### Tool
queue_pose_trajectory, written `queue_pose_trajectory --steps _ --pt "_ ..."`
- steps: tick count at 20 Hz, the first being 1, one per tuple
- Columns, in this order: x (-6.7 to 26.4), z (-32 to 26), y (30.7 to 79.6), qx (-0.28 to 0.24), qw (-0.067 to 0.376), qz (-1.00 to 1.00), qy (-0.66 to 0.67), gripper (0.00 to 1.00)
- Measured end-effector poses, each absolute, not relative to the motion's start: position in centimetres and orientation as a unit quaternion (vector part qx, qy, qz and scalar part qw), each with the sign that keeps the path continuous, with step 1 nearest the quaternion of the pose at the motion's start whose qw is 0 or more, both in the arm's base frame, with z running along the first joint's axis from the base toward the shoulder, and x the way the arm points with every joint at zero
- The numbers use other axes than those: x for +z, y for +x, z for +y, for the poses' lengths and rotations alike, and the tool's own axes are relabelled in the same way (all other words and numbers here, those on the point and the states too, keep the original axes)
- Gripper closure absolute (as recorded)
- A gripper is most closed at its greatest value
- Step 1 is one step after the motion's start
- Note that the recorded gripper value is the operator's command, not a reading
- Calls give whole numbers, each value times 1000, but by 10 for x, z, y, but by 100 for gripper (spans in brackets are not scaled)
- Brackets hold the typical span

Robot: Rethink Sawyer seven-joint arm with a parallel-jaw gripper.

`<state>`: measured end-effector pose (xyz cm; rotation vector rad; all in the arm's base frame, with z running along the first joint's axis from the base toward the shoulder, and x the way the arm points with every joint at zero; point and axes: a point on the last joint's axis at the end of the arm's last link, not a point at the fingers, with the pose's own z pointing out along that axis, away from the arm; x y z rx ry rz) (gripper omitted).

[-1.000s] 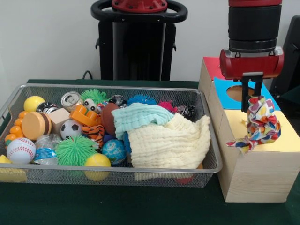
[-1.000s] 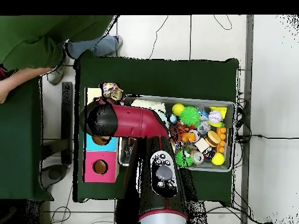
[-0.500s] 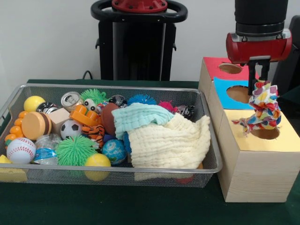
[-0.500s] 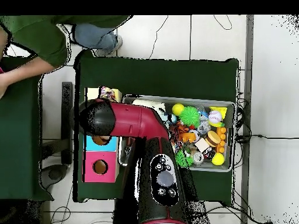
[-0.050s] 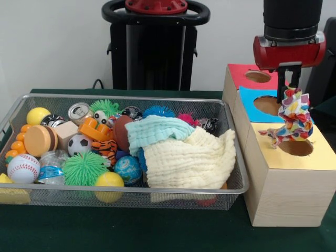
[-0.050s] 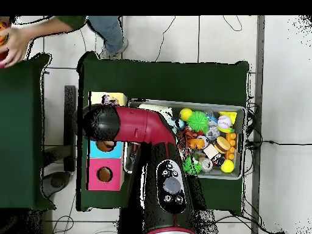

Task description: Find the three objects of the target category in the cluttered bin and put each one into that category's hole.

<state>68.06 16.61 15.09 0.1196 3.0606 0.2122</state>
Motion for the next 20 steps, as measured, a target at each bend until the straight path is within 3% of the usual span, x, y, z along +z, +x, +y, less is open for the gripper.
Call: queue_pose_trajectory --steps 20 --pt "115 196 671 95 3 995 28 100"
